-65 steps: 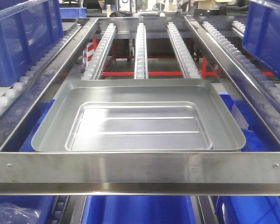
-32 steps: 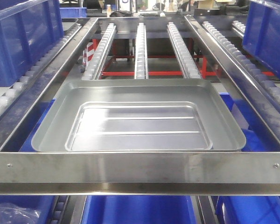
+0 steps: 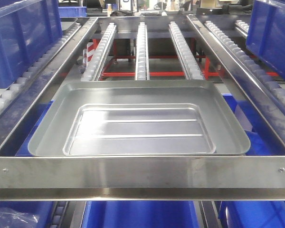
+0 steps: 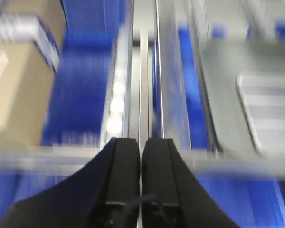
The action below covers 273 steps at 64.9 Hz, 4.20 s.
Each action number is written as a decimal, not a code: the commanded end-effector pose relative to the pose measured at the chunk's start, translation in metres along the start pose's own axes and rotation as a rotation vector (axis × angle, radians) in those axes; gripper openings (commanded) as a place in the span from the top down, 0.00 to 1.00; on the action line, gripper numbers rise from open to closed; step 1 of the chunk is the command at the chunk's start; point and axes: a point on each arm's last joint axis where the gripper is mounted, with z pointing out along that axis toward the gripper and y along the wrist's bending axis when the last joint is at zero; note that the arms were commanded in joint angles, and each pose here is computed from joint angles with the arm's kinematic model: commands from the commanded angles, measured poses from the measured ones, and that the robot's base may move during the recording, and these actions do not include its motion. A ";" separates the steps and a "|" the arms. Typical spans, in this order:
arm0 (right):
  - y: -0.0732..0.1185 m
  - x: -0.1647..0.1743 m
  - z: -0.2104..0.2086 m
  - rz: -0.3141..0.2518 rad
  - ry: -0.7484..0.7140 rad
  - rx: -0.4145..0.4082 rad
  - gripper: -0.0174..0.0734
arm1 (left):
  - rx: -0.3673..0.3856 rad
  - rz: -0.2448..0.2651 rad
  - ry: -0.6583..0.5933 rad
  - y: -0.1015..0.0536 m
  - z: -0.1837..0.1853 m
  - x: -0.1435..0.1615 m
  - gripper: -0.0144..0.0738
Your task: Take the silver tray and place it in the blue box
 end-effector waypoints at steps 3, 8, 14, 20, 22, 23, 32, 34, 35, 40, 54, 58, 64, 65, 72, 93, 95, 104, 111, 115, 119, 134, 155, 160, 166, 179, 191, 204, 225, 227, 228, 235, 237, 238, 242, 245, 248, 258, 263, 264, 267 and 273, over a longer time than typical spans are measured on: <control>0.004 -0.031 0.019 0.029 0.165 -0.006 0.75 | 0.052 -0.085 0.086 -0.005 0.017 -0.031 0.84; 0.007 -0.037 0.034 0.064 0.290 -0.018 0.75 | 0.087 -0.159 0.154 -0.009 0.033 -0.037 0.84; 0.008 -0.041 0.053 0.072 0.360 -0.014 0.75 | 0.091 -0.206 0.203 -0.009 0.053 -0.036 0.84; 0.011 -0.038 0.068 0.120 0.427 -0.032 0.75 | 0.096 -0.258 0.281 -0.010 0.074 -0.031 0.84; 0.012 -0.036 0.071 0.141 0.446 -0.041 0.75 | 0.092 -0.261 0.300 -0.010 0.079 -0.030 0.84; 0.013 -0.035 0.074 0.153 0.452 -0.046 0.75 | 0.089 -0.263 0.317 -0.009 0.082 -0.028 0.84; 0.020 -0.036 0.090 0.168 0.500 -0.071 0.75 | 0.102 -0.278 0.399 -0.014 0.103 -0.027 0.84; 0.026 -0.039 0.094 0.150 0.508 -0.087 0.75 | 0.120 -0.262 0.407 -0.019 0.107 -0.030 0.84; 0.028 -0.040 0.097 0.144 0.513 -0.093 0.75 | 0.127 -0.253 0.410 -0.021 0.109 -0.031 0.84; 0.047 -0.050 0.109 0.136 0.511 -0.130 0.74 | 0.171 -0.190 0.428 -0.036 0.118 -0.038 0.84; 0.107 -0.067 0.150 0.089 0.496 -0.132 0.74 | 0.177 -0.194 0.494 -0.073 0.159 -0.056 0.84; 0.119 -0.071 0.159 0.062 0.501 -0.120 0.74 | 0.168 -0.192 0.499 -0.082 0.171 -0.062 0.84; 0.131 -0.075 0.174 0.048 0.518 -0.117 0.74 | 0.151 -0.161 0.507 -0.097 0.182 -0.071 0.84; 0.133 -0.076 0.178 0.048 0.522 -0.115 0.74 | 0.143 -0.151 0.518 -0.099 0.185 -0.070 0.84; 0.140 -0.080 0.194 0.046 0.537 -0.109 0.74 | 0.105 -0.069 0.522 -0.121 0.197 -0.077 0.84; 0.151 -0.077 0.210 0.025 0.554 -0.113 0.74 | 0.108 -0.069 0.555 -0.151 0.228 -0.086 0.84; 0.151 -0.076 0.210 0.022 0.554 -0.112 0.74 | 0.108 -0.069 0.555 -0.152 0.229 -0.086 0.84; 0.152 -0.076 0.213 0.023 0.540 -0.118 0.74 | 0.130 -0.077 0.518 -0.155 0.230 -0.091 0.84; 0.152 -0.076 0.213 0.012 0.539 -0.113 0.74 | 0.131 -0.090 0.517 -0.159 0.229 -0.090 0.84; 0.151 -0.076 0.213 0.008 0.539 -0.112 0.74 | 0.115 -0.100 0.515 -0.163 0.227 -0.088 0.84; 0.151 -0.076 0.213 0.006 0.536 -0.112 0.74 | 0.078 -0.092 0.499 -0.165 0.225 -0.088 0.84; 0.151 -0.076 0.213 0.006 0.538 -0.111 0.74 | 0.012 -0.079 0.502 -0.168 0.221 -0.084 0.84; 0.151 -0.076 0.213 0.004 0.538 -0.111 0.68 | 0.034 -0.129 0.520 -0.170 0.221 -0.083 0.84; 0.151 -0.076 0.213 0.004 0.538 -0.111 0.57 | 0.069 -0.128 0.517 -0.173 0.221 -0.084 0.83; 0.151 -0.076 0.213 0.004 0.538 -0.111 0.44 | 0.090 -0.125 0.496 -0.175 0.222 -0.086 0.80; 0.151 -0.076 0.213 0.004 0.538 -0.111 0.40 | 0.093 -0.118 0.486 -0.175 0.222 -0.087 0.63; 0.152 -0.077 0.213 0.006 0.529 -0.115 0.40 | 0.070 -0.089 0.502 -0.174 0.227 -0.081 0.63; 0.152 -0.077 0.214 0.007 0.524 -0.118 0.40 | 0.035 -0.070 0.559 -0.174 0.238 -0.068 0.63; 0.154 -0.072 0.222 0.006 0.523 -0.120 0.40 | 0.032 -0.076 0.561 -0.173 0.242 -0.066 0.63; 0.154 -0.071 0.223 0.005 0.529 -0.118 0.40 | 0.031 -0.076 0.563 -0.172 0.242 -0.065 0.63; 0.154 -0.070 0.224 0.004 0.534 -0.115 0.40 | 0.029 -0.079 0.565 -0.172 0.243 -0.065 0.63; 0.154 -0.067 0.227 0.002 0.544 -0.111 0.40 | 0.025 -0.082 0.573 -0.171 0.244 -0.064 0.63; 0.154 -0.066 0.227 0.001 0.547 -0.110 0.40 | 0.025 -0.082 0.573 -0.171 0.244 -0.064 0.63; 0.154 -0.066 0.228 0.001 0.548 -0.109 0.40 | 0.025 -0.082 0.573 -0.171 0.244 -0.064 0.63; 0.154 -0.063 0.231 -0.001 0.557 -0.106 0.40 | 0.024 -0.083 0.576 -0.171 0.245 -0.063 0.63; 0.154 -0.063 0.231 -0.001 0.558 -0.105 0.40 | 0.024 -0.083 0.576 -0.171 0.245 -0.063 0.63; 0.154 -0.062 0.231 -0.001 0.558 -0.106 0.40 | 0.024 -0.083 0.576 -0.171 0.245 -0.063 0.63; 0.154 -0.063 0.231 -0.001 0.554 -0.107 0.40 | 0.022 -0.082 0.579 -0.171 0.245 -0.063 0.63; 0.154 -0.062 0.231 -0.001 0.558 -0.106 0.40 | 0.022 -0.082 0.579 -0.171 0.245 -0.063 0.63; 0.154 -0.062 0.231 -0.001 0.559 -0.105 0.40 | 0.022 -0.082 0.579 -0.171 0.245 -0.063 0.63; 0.154 -0.062 0.231 -0.001 0.559 -0.105 0.40 | 0.020 -0.082 0.580 -0.171 0.244 -0.062 0.63; 0.154 -0.062 0.231 -0.002 0.560 -0.105 0.40 | 0.019 -0.081 0.582 -0.171 0.244 -0.062 0.63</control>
